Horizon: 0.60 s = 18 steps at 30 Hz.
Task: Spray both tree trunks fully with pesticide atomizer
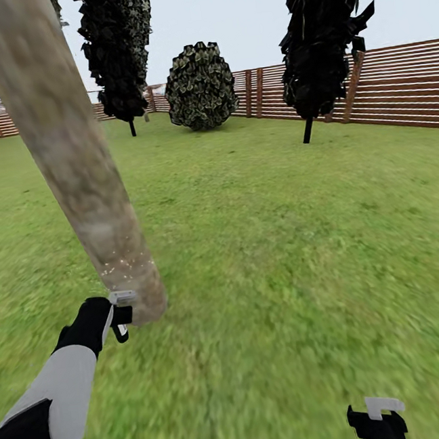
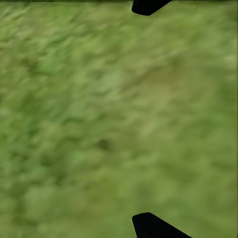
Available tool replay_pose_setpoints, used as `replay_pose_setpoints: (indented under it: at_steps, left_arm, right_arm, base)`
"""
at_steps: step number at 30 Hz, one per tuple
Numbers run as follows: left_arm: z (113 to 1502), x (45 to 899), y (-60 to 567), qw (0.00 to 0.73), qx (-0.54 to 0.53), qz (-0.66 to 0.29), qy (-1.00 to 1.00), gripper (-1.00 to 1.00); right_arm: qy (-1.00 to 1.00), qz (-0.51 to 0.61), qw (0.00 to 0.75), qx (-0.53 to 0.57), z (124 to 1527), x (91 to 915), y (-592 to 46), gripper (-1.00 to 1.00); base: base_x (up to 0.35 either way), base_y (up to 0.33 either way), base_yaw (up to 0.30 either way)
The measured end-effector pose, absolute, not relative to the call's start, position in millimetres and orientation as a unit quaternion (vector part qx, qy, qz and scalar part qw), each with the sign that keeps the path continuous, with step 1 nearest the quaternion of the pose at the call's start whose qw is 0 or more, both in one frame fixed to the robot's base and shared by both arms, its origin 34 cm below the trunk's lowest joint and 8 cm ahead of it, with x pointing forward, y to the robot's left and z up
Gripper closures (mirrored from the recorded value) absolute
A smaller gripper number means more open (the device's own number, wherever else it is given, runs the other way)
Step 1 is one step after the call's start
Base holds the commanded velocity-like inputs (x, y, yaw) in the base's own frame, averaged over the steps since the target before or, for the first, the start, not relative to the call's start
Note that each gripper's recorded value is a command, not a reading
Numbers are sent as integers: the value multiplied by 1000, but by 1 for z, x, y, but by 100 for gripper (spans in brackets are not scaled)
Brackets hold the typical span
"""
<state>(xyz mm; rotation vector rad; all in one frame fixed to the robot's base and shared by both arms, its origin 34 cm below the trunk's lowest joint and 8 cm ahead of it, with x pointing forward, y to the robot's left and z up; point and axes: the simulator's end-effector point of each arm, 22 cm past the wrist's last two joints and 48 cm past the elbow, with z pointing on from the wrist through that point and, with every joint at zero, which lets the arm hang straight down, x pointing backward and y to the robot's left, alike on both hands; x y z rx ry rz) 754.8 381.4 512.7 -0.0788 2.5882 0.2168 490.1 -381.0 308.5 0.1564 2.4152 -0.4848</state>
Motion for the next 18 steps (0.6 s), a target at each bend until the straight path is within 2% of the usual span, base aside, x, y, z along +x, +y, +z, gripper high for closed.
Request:
replay_pose_setpoints:
  at_steps: [6,11,15,18]
  left_arm:
    - [479,723,383,238,-27,82,967,100]
    - [477,719,385,236,-29,84,968,100]
    - [487,720,407,242,-47,134,960,100]
    - [486,722,400,247,-64,115,960,100]
  right_arm:
    - [924,-184,330,59,308,490,-380,-100]
    - [924,-184,330,59,308,490,-379,-100]
    - [924,-183,330,58,308,490,-378,-100]
    - [924,-182,330,58,308,490,-378,-100]
  base:
    - [57,-277,48]
    - [147,-259,249]
    - [194,-231,272]
    - [211,-220,125]
